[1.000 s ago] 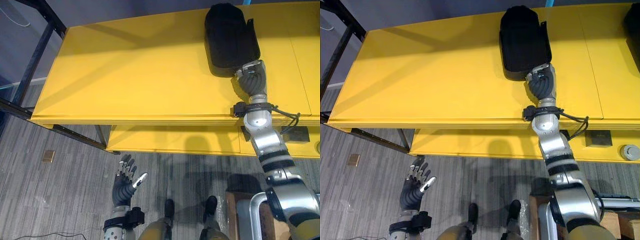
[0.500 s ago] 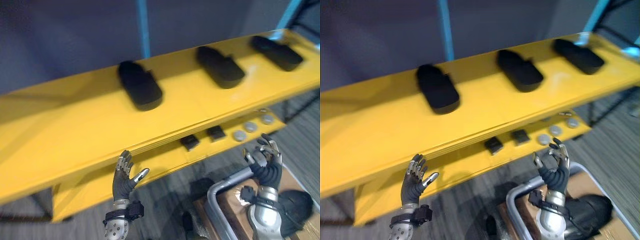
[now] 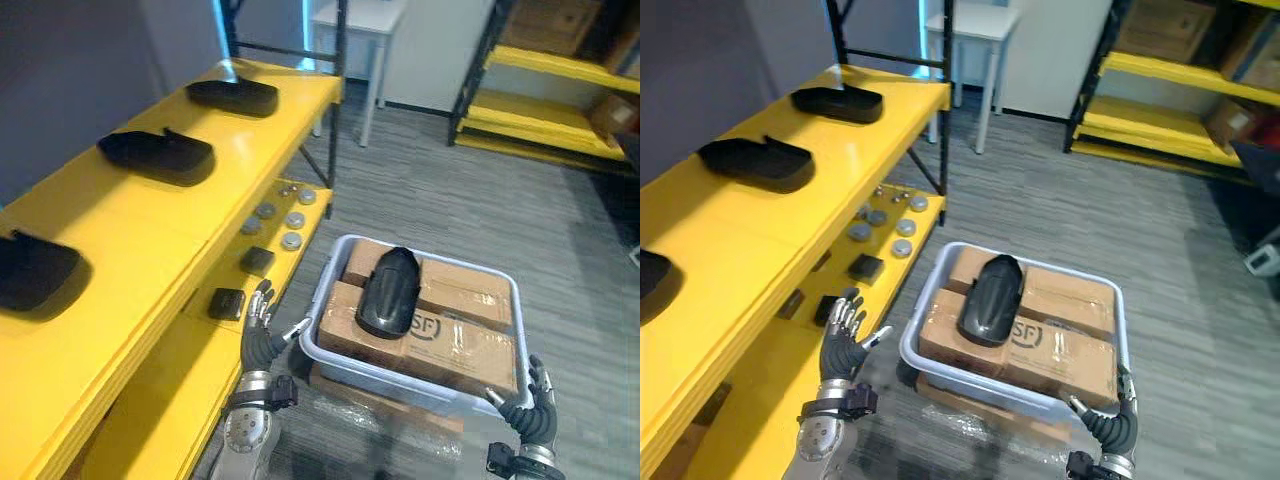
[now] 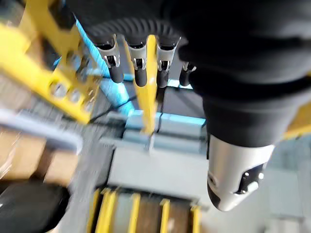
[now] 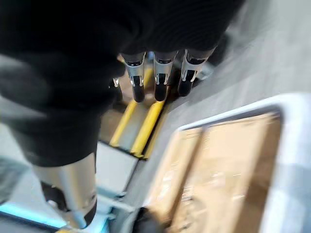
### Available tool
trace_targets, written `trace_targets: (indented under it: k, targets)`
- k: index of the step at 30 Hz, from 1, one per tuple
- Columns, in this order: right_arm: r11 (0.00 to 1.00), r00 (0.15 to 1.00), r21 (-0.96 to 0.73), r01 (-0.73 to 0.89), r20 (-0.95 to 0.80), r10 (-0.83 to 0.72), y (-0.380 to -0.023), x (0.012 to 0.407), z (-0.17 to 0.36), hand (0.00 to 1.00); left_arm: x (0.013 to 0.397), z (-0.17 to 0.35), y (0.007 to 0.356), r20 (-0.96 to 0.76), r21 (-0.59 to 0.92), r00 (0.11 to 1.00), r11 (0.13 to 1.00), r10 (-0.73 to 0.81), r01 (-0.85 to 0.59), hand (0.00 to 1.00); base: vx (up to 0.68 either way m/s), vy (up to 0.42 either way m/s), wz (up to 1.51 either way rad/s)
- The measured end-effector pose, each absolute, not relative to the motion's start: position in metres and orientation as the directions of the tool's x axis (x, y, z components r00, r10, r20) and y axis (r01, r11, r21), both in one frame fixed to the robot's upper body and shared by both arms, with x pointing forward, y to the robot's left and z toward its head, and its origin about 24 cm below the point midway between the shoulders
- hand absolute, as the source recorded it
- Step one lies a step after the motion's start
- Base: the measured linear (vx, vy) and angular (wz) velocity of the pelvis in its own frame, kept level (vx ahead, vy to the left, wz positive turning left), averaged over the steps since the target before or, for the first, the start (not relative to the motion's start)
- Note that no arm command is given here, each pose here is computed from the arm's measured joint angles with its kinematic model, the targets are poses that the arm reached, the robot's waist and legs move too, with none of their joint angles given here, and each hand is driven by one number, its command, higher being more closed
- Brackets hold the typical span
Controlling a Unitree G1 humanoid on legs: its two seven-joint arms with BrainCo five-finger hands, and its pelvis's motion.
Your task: Walk over and take plastic housings, then place them on the shelf
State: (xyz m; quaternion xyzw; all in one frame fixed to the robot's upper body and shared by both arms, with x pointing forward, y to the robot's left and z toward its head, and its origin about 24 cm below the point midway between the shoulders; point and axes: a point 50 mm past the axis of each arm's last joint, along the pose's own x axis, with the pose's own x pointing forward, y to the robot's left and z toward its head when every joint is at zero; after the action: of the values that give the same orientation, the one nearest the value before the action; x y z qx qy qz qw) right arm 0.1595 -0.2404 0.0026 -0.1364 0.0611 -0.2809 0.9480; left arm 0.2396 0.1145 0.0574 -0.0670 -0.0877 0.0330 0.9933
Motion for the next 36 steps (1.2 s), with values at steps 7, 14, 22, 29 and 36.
trace_targets:
  k: [7,14,22,29,36]
  targets:
    - [0.871,0.882,-0.283,0.402,-0.136,-0.452,-0.217,0.173,-0.019,0.0,0.237,0.033,0.118,0.053,-0.152,0.993,0.984,0.108,-0.099,0.0,0.11,-0.252,-0.61]
    - [0.901,0.91,-0.314,0.299,-0.192,-0.368,-0.206,0.23,-0.032,0.0,0.228,-0.002,0.146,-0.071,0.018,0.977,0.979,0.203,-0.203,0.0,0.05,-0.009,-0.48]
    - [0.887,0.923,-0.286,0.363,-0.018,-0.384,-0.19,0.316,0.029,0.0,0.209,-0.035,0.172,-0.185,0.241,0.952,0.951,0.243,-0.196,0.0,0.02,0.216,0.18]
    - [0.878,0.889,-0.158,0.452,0.164,-0.428,-0.177,0.388,0.134,0.0,0.199,-0.061,0.178,-0.295,0.307,0.924,0.94,0.244,-0.15,0.0,-0.01,0.083,0.19]
    - [0.746,0.77,-0.189,0.638,0.164,-0.617,-0.232,0.404,0.178,0.0,0.206,-0.077,0.161,-0.374,0.282,0.909,0.956,0.183,-0.076,0.0,-0.02,0.019,0.18]
